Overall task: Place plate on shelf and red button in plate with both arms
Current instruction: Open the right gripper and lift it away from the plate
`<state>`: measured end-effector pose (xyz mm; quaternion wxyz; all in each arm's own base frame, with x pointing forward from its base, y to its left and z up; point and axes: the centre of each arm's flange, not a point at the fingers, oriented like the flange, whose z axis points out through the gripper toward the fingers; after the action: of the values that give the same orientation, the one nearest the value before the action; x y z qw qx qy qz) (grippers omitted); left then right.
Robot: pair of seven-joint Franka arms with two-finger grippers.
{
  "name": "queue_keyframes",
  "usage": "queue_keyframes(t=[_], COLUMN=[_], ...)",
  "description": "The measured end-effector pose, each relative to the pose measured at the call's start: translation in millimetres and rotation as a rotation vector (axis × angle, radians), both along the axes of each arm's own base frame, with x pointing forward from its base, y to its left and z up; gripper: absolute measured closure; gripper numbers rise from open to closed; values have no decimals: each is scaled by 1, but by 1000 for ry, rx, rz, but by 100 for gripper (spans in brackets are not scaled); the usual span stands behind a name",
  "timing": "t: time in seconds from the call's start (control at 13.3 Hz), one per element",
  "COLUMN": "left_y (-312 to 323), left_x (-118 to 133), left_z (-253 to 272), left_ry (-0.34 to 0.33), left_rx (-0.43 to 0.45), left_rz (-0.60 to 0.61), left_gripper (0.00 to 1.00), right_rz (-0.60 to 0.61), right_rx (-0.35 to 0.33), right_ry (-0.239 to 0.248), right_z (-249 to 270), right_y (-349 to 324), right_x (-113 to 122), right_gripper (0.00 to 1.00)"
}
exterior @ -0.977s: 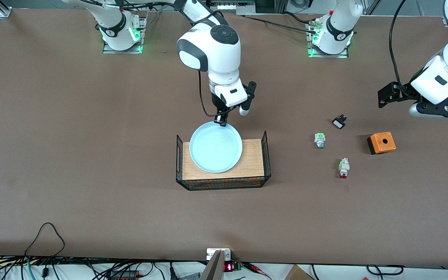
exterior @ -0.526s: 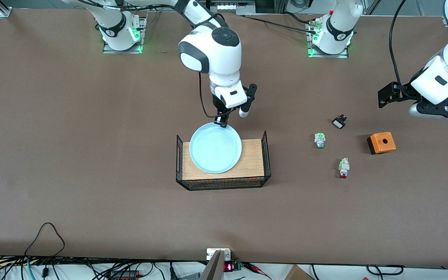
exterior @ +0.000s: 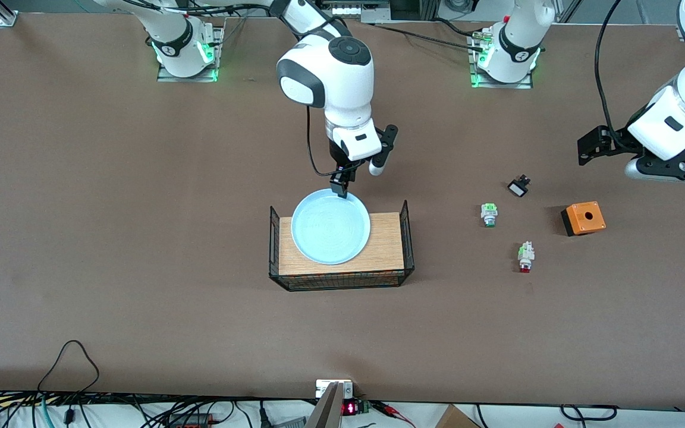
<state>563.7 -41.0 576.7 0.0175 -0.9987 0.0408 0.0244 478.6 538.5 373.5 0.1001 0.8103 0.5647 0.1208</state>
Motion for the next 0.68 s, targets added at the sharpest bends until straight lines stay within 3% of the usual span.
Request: queue_keyframes(t=[0.23, 0.45, 0.68], left_y=[-1, -2, -3], left_x=[-2, -2, 0], left_z=[-2, -2, -7], left_ry=[19, 20, 30], left_rx=[2, 2, 2], left_rz=[-2, -3, -5], left_gripper=[0, 0, 0], right_rz=[-44, -146, -300], right_rx=[-3, 19, 44], right_ry=[9, 87, 160], right_z=[50, 101, 144], right_y=[-12, -46, -115], right_x=[-5, -3, 28], right_gripper=[0, 0, 0])
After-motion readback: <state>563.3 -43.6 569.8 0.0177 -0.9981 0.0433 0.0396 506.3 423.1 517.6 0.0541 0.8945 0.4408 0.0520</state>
